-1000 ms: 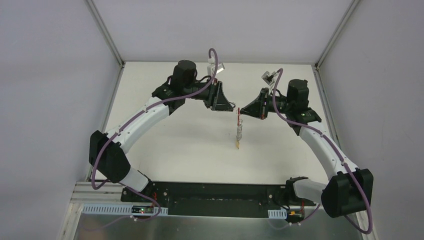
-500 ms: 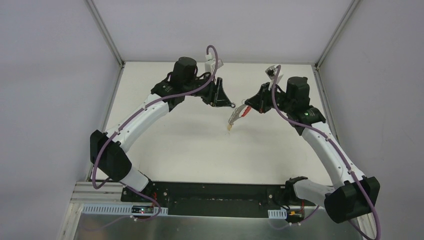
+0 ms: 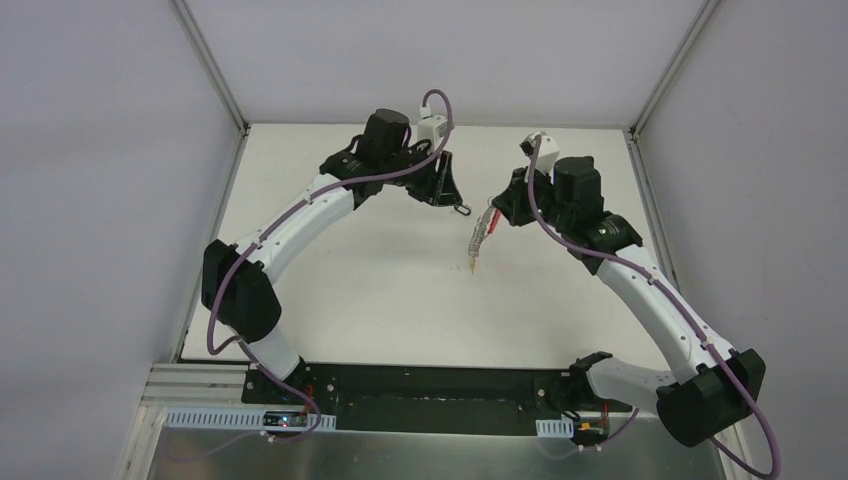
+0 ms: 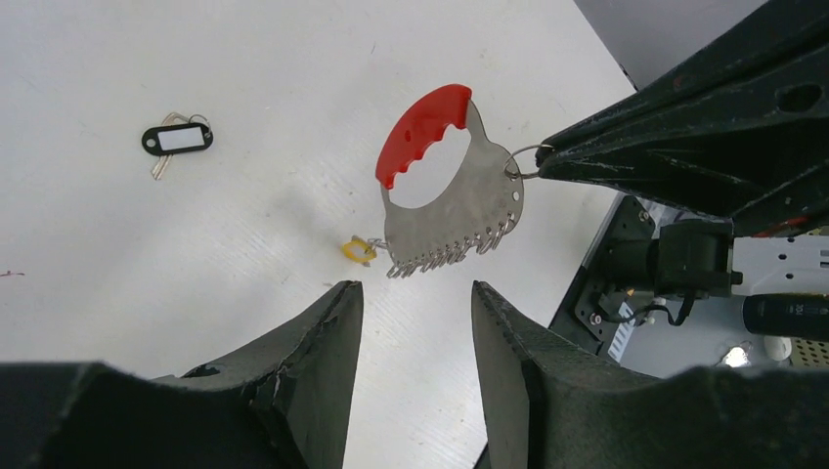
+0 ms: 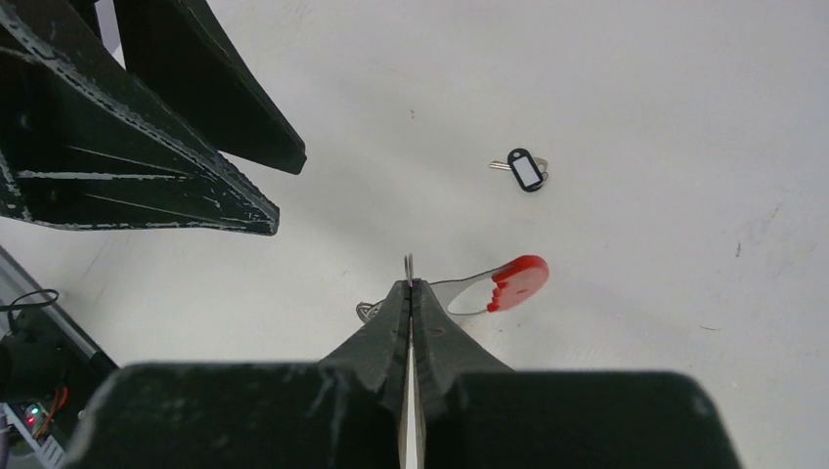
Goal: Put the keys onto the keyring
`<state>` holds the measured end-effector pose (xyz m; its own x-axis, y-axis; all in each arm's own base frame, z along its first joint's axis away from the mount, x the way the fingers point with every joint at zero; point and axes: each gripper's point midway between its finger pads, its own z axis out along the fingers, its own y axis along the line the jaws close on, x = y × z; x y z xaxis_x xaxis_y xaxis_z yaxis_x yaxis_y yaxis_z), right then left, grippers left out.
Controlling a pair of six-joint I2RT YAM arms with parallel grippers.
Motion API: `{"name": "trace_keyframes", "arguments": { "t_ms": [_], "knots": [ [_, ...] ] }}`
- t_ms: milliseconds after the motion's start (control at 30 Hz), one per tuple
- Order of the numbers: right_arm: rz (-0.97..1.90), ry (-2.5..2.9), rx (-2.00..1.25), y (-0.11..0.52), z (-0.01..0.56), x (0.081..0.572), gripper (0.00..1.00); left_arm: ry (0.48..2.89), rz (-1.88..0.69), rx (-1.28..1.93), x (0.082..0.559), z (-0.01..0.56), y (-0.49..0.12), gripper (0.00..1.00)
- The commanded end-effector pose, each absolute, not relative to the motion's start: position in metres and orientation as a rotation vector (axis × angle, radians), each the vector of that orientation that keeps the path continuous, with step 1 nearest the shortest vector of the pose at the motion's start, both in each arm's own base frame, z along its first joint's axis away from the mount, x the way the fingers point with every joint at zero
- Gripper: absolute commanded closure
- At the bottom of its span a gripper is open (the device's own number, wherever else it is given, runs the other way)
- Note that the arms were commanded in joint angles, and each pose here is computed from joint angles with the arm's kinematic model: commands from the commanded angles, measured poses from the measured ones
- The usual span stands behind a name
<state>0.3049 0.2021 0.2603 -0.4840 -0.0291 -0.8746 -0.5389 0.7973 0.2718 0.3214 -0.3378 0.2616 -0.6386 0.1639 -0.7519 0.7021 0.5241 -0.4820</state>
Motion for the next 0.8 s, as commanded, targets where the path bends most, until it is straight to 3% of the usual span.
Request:
{"name": "trace_keyframes", "arguments": {
  "t_ms": [0, 367, 767],
  "knots": [
    [0.541, 1.902, -0.38, 0.194, 0.295, 0.316, 1.0, 2.07, -1.044, 0.71, 0.334, 0.275, -0.343, 0.55],
    [0.419, 1.887, -0.344, 0.187, 0.294, 0.323, 1.0, 2.072, -1.074, 0.723, 0.345, 0.269, -0.356, 0.57],
    [0.559, 1.887, -0.431, 0.208, 0.288, 0.31, 1.0, 1.967, -1.24, 0.893, 0.321, 0.284, -0.381, 0.6]
  ]
}}
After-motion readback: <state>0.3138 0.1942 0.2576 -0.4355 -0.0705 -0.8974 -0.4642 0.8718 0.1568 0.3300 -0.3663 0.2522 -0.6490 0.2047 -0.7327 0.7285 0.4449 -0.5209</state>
